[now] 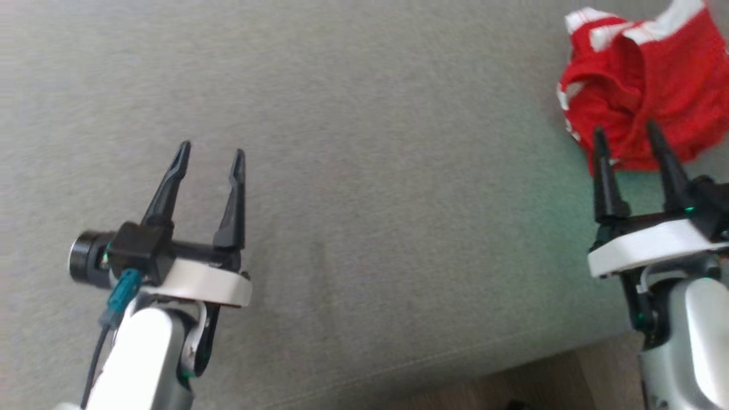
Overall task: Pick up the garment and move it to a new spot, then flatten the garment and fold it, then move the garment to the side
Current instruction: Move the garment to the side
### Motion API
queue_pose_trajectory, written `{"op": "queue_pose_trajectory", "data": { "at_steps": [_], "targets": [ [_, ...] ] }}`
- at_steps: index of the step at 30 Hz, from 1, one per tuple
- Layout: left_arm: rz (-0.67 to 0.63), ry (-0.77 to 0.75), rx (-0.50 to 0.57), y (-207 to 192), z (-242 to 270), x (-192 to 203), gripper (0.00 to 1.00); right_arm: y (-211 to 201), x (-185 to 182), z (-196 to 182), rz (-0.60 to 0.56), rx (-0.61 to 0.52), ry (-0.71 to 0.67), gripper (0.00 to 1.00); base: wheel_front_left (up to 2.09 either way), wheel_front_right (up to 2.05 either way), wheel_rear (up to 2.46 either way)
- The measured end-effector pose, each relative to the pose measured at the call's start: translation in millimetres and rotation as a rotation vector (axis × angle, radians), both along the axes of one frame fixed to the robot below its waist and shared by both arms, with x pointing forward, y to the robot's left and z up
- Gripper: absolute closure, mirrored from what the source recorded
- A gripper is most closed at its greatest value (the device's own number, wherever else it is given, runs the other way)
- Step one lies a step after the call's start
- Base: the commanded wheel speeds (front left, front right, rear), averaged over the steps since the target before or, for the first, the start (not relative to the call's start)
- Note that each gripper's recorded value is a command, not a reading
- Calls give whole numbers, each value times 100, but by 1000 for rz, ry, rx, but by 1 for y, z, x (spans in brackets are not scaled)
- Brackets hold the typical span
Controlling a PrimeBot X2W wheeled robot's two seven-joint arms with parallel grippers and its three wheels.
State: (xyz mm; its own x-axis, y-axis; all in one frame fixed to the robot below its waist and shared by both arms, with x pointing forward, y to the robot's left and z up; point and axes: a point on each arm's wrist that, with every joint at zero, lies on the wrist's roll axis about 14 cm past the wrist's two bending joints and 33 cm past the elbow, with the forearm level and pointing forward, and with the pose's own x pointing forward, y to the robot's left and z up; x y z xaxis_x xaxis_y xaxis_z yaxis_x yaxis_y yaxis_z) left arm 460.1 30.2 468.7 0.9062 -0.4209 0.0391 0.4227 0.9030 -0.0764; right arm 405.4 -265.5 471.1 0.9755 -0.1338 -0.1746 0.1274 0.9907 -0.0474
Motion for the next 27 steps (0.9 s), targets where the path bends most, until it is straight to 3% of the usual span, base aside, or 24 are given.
{"op": "queue_pose_trajectory", "data": {
  "at_steps": [14,27],
  "targets": [
    [260,-5,37,89,16,-30,0,103,21,30,264,120,-100,0,0,0,0],
    [311,-7,51,110,25,-70,0,116,-12,34,287,152,-89,0,0,0,0]
  ]
}}
